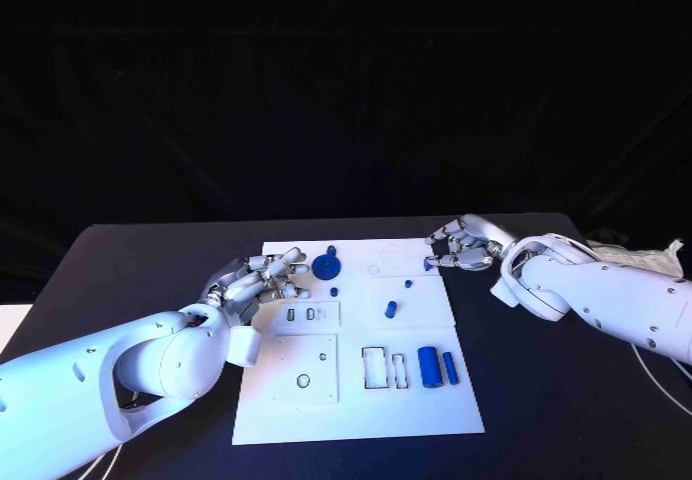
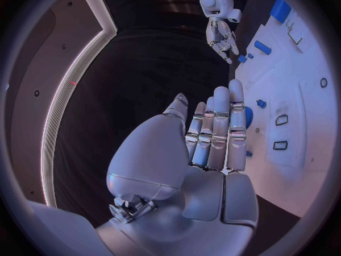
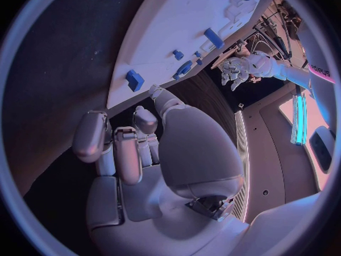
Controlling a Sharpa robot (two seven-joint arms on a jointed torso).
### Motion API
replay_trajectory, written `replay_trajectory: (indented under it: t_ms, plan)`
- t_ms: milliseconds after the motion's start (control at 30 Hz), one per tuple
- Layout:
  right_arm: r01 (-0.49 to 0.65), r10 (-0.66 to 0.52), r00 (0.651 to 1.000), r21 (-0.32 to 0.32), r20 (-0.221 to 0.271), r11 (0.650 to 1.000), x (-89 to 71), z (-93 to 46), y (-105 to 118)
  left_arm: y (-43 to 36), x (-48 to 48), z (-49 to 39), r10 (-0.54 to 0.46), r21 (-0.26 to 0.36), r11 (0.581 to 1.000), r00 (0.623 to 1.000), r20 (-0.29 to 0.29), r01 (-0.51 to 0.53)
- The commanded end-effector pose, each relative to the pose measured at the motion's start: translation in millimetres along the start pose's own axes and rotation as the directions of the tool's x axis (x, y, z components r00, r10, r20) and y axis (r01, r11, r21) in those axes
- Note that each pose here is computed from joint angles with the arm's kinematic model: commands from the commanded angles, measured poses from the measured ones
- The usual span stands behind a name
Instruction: Assemble the parts on the task board
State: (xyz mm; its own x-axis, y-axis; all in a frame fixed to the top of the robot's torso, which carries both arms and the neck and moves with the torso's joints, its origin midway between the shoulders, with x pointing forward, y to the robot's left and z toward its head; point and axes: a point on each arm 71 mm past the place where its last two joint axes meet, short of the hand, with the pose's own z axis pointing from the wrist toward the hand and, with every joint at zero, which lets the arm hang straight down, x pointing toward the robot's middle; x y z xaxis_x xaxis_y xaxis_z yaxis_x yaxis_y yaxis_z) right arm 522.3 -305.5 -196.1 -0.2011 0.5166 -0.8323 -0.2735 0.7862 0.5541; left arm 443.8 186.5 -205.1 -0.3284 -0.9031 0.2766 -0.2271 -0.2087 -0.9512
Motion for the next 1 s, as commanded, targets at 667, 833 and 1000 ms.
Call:
replay_trajectory:
  t_ms: [667,833,1000]
  plan:
    - [0.058,-0.058,0.995,-0.003,-0.077,0.998,16.9,1.1,-7,-0.8,0.5,0.9,0.0,0.009,1.0,1.0,-0.018,0.001]
    - [0.061,-0.061,0.995,0.003,-0.085,0.998,20.3,1.7,-9,-0.8,0.5,0.8,0.0,0.01,1.0,1.0,-0.017,0.0]
    - [0.064,-0.063,0.994,0.008,-0.089,0.998,23.3,3.0,-11,-0.8,0.7,0.8,0.0,0.01,1.0,1.0,-0.018,0.0]
